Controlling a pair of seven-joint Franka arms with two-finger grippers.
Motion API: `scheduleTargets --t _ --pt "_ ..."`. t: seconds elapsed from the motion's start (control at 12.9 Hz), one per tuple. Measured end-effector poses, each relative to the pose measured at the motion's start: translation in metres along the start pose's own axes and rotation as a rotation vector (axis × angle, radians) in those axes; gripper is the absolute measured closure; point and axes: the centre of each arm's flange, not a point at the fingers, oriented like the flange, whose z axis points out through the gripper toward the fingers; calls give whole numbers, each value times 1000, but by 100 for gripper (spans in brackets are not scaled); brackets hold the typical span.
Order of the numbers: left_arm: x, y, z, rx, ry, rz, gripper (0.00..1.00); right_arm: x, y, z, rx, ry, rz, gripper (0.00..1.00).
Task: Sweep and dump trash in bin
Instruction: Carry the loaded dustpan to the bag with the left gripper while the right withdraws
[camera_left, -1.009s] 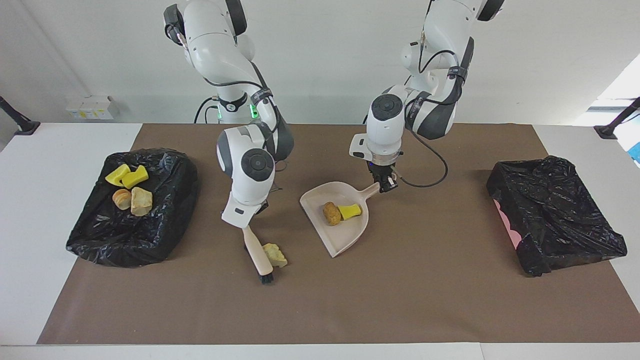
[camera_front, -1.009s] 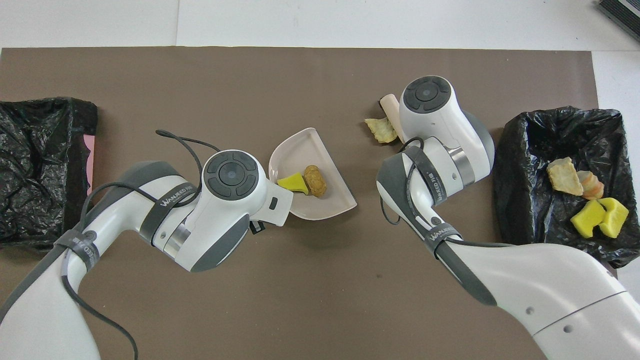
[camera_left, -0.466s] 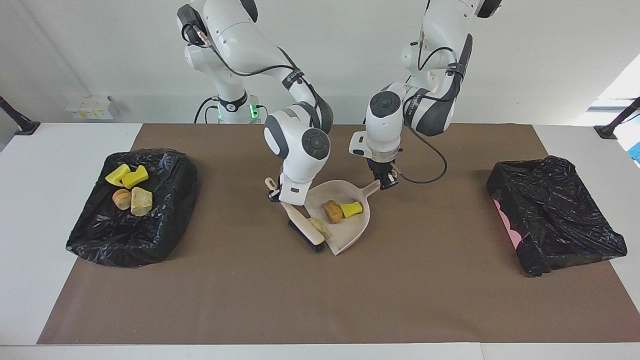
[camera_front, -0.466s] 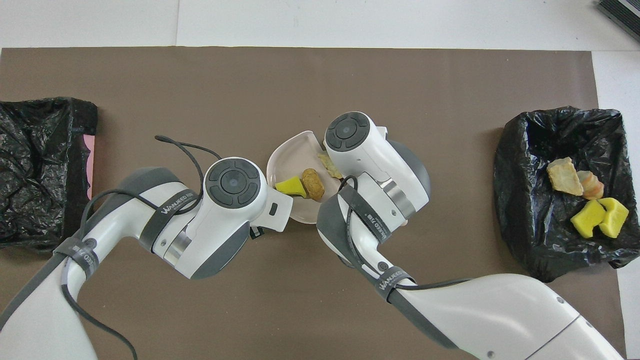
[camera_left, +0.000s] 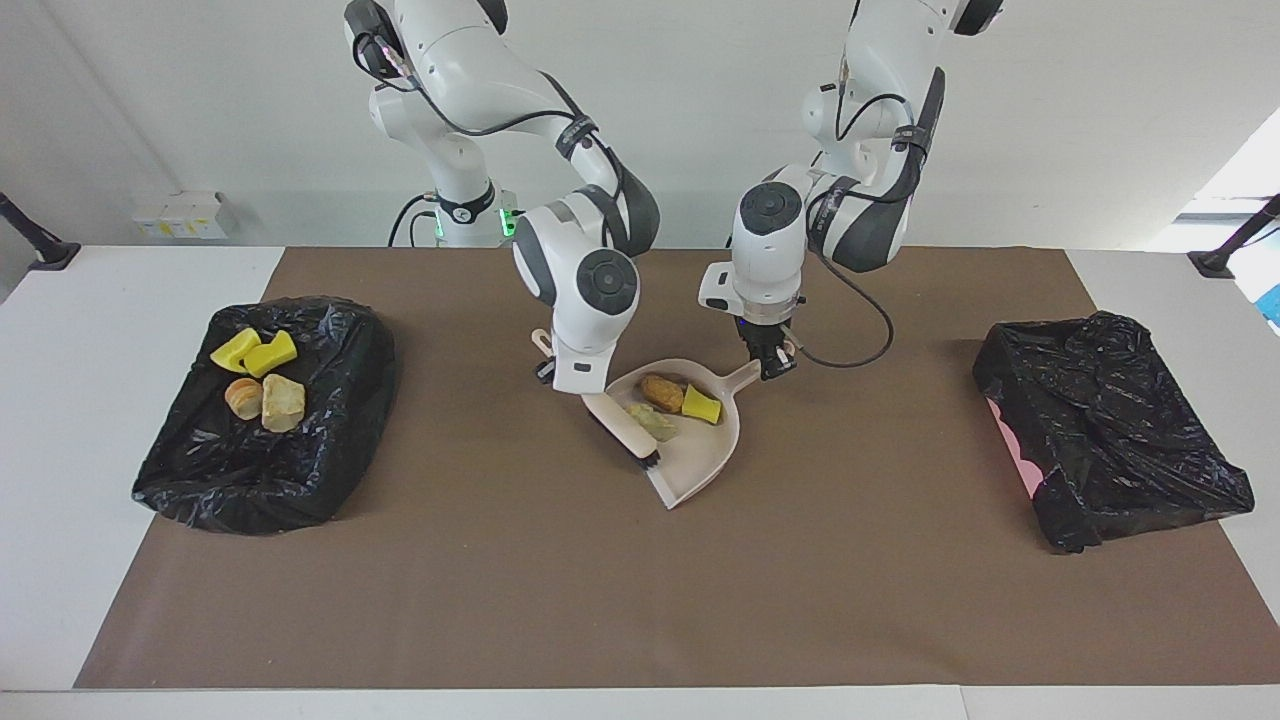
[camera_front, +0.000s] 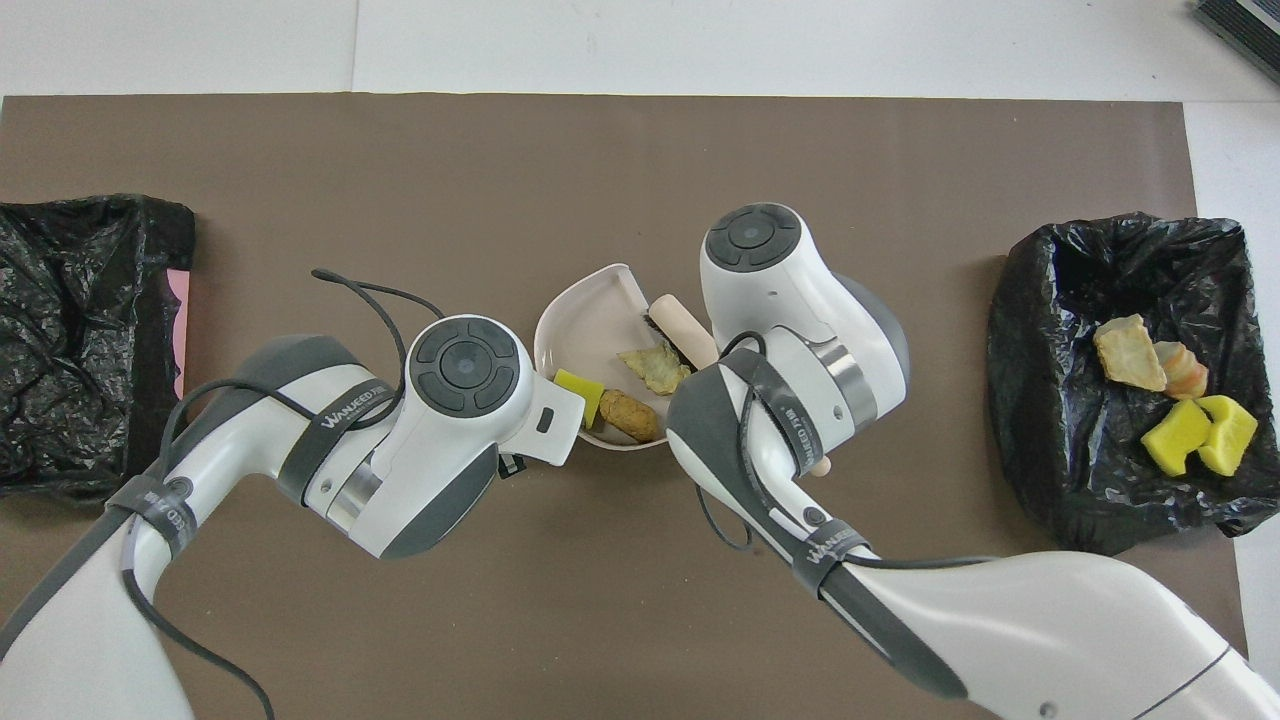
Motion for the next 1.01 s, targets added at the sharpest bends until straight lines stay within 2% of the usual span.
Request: scheduleTargets --t 0.23,0.39,0.54,0.78,1.01 --pt "-1 -4 0 5 10 46 68 -20 58 6 40 4 63 75" --pt "-5 -10 1 8 13 81 68 -32 74 3 54 -3 94 75" --pt "-11 -20 2 13 16 117 68 -47 70 -11 55 -29 142 75" --pt "-38 -53 -8 38 18 190 68 -66 53 -33 56 -67 248 75" --pt "-76 -83 -30 60 32 229 68 -75 6 -52 72 -120 346 75"
